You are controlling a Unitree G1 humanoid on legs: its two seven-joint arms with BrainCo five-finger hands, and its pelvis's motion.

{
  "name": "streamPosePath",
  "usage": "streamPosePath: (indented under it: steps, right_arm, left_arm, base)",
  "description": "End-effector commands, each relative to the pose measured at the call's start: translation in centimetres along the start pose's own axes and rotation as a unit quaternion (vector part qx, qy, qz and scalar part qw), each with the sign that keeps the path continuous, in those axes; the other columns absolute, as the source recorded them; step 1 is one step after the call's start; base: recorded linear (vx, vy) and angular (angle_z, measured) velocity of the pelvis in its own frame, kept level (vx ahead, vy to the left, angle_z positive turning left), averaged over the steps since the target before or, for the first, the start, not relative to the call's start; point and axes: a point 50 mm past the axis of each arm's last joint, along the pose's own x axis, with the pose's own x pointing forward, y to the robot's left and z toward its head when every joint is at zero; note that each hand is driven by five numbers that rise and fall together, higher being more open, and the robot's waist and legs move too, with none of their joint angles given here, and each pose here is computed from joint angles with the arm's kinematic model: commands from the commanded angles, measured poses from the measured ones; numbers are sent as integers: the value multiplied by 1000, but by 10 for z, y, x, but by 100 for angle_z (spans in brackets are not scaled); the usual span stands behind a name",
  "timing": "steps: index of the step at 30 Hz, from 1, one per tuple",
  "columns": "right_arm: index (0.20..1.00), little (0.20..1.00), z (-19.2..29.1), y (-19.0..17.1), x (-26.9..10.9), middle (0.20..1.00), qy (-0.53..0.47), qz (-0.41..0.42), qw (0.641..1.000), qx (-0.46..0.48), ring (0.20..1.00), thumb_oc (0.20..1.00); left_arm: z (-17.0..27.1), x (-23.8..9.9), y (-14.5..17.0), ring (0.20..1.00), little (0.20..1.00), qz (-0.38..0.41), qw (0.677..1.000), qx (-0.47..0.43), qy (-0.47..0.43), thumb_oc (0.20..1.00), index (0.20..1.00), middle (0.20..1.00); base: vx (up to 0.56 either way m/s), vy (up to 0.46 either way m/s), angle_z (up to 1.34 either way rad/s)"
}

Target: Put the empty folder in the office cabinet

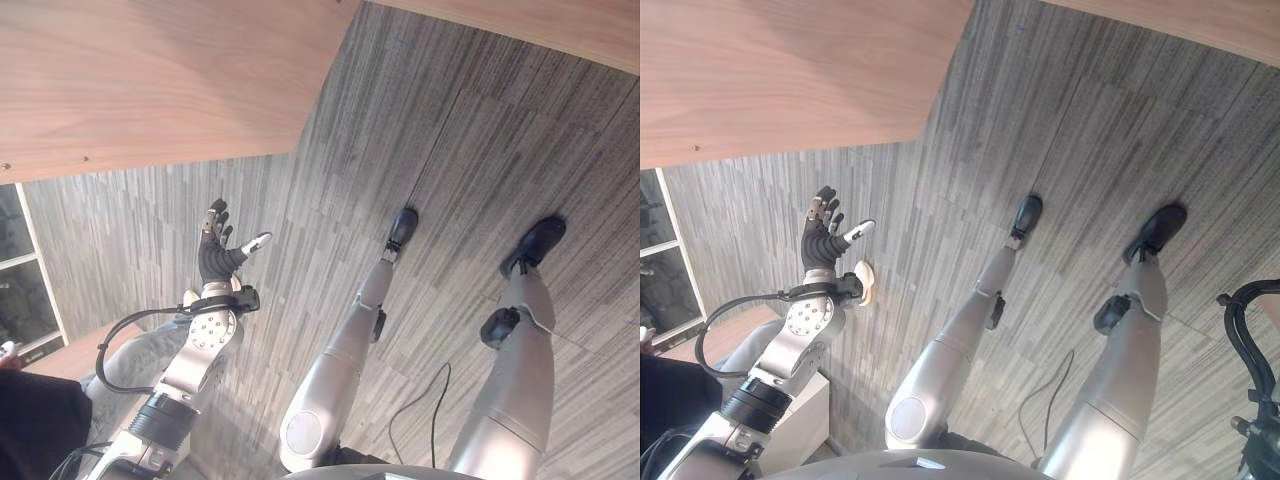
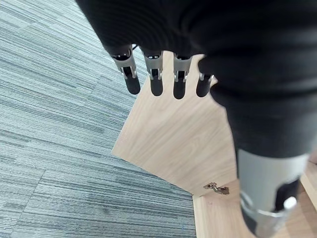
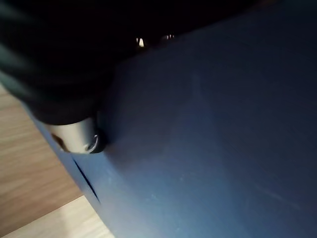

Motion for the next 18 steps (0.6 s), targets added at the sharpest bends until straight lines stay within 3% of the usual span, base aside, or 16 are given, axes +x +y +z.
streamPosePath:
  steps: [1,16,17,18]
  right_arm:
    - [200,200,7,-3,1,200,-78,66,993,-57,200,200]
    - [200,200,-2,-2,-1,200,-60,80,994,-53,200,200]
    - [489,489,-3,-3,0,489,-58,77,994,-54,489,489]
    - [1000,1000,-4,-5,0,1000,-55,74,994,-54,1000,1000]
  left_arm:
    - [-19,-24,4,1000,1000,1,999,11,35,1000,1000,1000]
    - [-17,-23,7,1000,1000,9,999,2,32,1000,1000,1000]
    - [-17,-23,7,1000,1000,11,999,2,33,1000,1000,1000]
    - [-17,-24,8,1000,1000,13,999,2,34,1000,1000,1000]
  base:
    - [29,-17,5]
    - [5,3,0]
    - [11,32,-4]
    - [0,0,0]
